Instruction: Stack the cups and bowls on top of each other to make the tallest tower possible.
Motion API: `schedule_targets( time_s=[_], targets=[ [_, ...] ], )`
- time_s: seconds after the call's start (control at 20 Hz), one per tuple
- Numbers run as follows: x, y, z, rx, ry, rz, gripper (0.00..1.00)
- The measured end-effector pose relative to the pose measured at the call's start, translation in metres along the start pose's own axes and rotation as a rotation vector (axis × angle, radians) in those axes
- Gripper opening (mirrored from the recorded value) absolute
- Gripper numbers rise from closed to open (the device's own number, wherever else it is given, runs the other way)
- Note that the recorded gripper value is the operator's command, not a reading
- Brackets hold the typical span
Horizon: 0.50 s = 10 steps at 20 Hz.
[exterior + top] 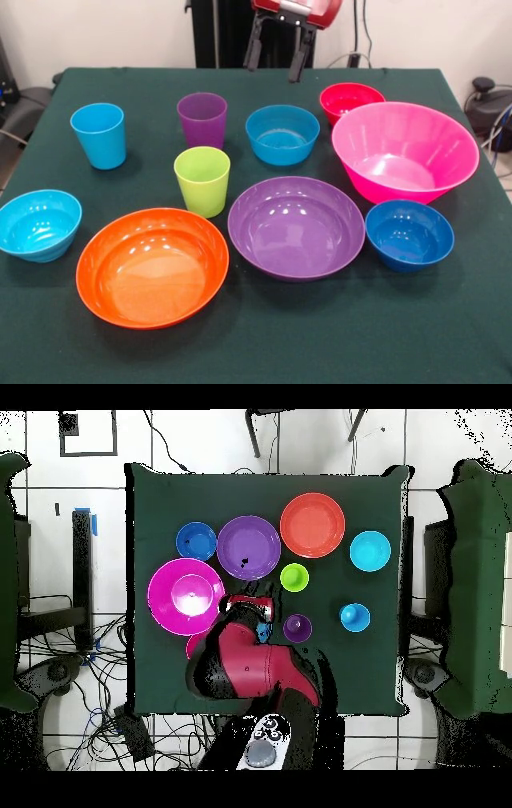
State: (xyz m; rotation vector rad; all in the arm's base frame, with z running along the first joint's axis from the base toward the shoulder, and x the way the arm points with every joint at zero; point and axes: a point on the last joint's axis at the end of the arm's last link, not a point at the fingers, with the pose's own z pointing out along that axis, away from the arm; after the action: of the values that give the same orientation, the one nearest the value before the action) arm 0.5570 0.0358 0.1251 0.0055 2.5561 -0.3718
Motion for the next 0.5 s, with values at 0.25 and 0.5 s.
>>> schedule_targets(
  time_s=[0.25, 0.5],
  targets=[
    [-0.011, 0.017, -0.005, -0.003, 0.0, -0.035, 1.0],
    [-0.022, 0.039, -0.013, -0.021, -0.032, -0.072, 1.0]
  ],
)
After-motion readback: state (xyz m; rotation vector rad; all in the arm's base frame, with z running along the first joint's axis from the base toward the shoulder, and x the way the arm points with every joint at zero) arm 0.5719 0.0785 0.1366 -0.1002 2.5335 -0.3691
